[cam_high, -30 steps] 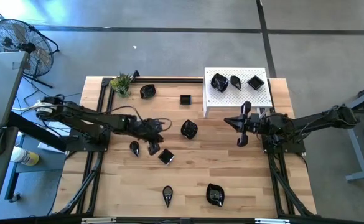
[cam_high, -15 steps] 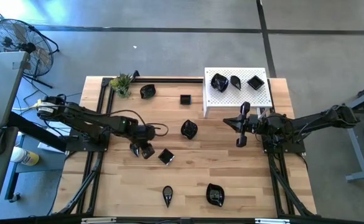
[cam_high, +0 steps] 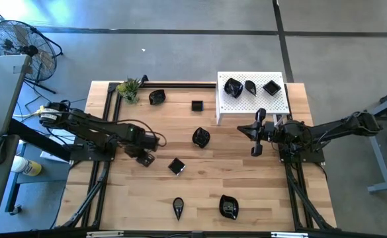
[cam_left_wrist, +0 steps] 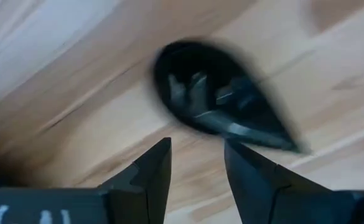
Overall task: Pick & Place Mini shaped plates
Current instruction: Stack the black drop-shaped plate on top of the black drop-shaped plates on the shelf
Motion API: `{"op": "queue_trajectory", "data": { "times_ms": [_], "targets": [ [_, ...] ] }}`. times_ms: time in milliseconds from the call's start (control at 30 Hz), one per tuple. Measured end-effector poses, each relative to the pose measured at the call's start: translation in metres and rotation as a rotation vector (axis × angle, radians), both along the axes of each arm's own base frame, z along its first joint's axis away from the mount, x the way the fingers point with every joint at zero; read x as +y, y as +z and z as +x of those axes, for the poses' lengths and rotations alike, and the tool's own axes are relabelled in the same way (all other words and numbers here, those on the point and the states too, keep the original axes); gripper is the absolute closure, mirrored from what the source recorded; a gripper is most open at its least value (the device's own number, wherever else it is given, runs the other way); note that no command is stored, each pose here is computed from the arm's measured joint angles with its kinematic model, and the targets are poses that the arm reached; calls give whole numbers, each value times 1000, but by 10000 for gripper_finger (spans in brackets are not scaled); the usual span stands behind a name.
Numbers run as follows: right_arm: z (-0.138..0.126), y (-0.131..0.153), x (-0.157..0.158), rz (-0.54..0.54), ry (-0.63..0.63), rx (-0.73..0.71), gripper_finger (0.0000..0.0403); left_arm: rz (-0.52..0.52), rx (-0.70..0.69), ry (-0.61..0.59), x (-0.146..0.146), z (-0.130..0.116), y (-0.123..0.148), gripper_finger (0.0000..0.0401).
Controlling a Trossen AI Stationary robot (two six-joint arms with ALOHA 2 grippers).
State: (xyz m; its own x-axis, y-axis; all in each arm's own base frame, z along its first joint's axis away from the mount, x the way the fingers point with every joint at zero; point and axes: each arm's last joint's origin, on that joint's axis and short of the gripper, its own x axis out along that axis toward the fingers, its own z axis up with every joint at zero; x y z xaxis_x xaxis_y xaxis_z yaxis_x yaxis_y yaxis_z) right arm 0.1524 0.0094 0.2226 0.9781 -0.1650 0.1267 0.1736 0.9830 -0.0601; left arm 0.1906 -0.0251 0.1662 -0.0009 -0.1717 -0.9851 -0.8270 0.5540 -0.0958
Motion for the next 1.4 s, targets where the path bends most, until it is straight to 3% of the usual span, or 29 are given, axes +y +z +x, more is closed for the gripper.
{"op": "queue_trajectory", "data": {
  "times_ms": [133,267,533,900,1400],
  "targets": [
    [0,0,0,0,0,0,401,28,75,47,1,-8,-2,257],
    [0,0,0,2,1,0,402,23,-7,50,2,-8,-4,257],
    [2,-2,0,1,-2,15,402,44,21,93,16,-18,-13,257],
    [2,-2,0,1,-3,15,401,26,-86,37,28,-13,-9,258],
    [2,-2,0,0,-3,15,401,30,-127,-110,28,-11,-9,348]
  ]
}}
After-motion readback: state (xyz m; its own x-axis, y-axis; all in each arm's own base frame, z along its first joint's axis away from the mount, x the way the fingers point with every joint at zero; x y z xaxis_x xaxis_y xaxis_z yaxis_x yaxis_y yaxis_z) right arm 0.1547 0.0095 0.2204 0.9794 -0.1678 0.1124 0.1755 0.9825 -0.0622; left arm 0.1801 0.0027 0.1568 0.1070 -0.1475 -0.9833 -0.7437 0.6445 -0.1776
